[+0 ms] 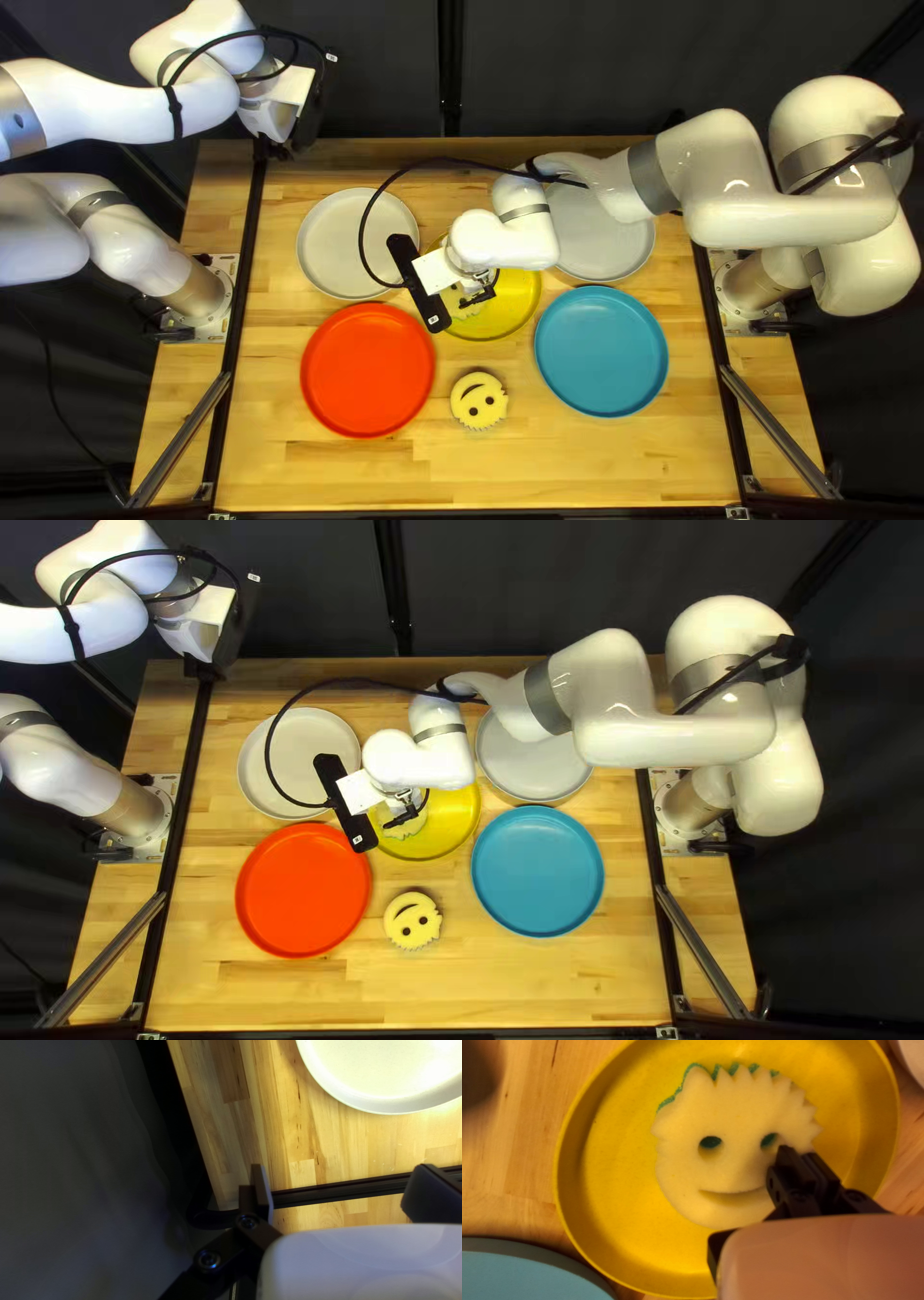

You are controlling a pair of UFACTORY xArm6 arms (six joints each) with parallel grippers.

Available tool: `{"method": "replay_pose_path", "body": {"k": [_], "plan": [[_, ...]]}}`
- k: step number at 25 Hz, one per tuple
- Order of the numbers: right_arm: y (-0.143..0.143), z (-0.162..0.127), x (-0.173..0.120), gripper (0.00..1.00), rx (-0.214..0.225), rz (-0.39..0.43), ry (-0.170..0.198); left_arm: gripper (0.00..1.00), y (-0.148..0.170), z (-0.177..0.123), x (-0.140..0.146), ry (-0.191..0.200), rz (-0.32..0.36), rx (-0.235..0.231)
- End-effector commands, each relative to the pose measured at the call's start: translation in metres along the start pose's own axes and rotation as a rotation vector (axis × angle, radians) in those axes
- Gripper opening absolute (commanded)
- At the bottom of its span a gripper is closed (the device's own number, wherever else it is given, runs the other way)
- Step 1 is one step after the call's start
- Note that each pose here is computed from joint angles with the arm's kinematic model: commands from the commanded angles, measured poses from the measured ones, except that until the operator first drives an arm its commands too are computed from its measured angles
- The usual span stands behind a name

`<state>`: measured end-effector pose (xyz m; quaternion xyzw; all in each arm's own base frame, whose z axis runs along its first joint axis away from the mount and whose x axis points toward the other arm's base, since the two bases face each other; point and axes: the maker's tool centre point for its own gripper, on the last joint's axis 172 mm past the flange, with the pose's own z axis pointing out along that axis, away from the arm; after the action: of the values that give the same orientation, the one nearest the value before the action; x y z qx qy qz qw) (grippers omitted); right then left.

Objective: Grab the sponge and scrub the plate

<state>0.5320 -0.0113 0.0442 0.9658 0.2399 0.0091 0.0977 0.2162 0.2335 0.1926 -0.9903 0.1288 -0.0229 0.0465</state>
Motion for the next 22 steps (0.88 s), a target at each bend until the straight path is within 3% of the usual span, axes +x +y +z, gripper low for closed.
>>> {"method": "replay_pose_path", "body": {"k": [1, 5, 8, 13, 22], "plan": [[-0.008, 0.001, -0.015, 0.00, 0.005, -0.002, -0.013, 1.00, 0.000, 0.000, 0.000, 0.000, 0.000, 0.000], [-0.009, -0.002, -0.022, 0.00, 0.005, 0.003, -0.026, 1.00, 0.000, 0.000, 0.000, 0.000, 0.000, 0.000], [-0.005, -0.003, -0.023, 0.00, -0.005, 0.013, -0.017, 1.00, 0.000, 0.000, 0.000, 0.000, 0.000, 0.000], [0.010, -0.001, -0.001, 0.00, -0.023, 0.029, 0.011, 1.00, 0.000, 0.000, 0.000, 0.000, 0.000, 0.000], [0.041, 0.003, 0.027, 0.00, -0.017, 0.077, 0.037, 1.00, 0.000, 0.000, 0.000, 0.000, 0.000, 0.000]]}}
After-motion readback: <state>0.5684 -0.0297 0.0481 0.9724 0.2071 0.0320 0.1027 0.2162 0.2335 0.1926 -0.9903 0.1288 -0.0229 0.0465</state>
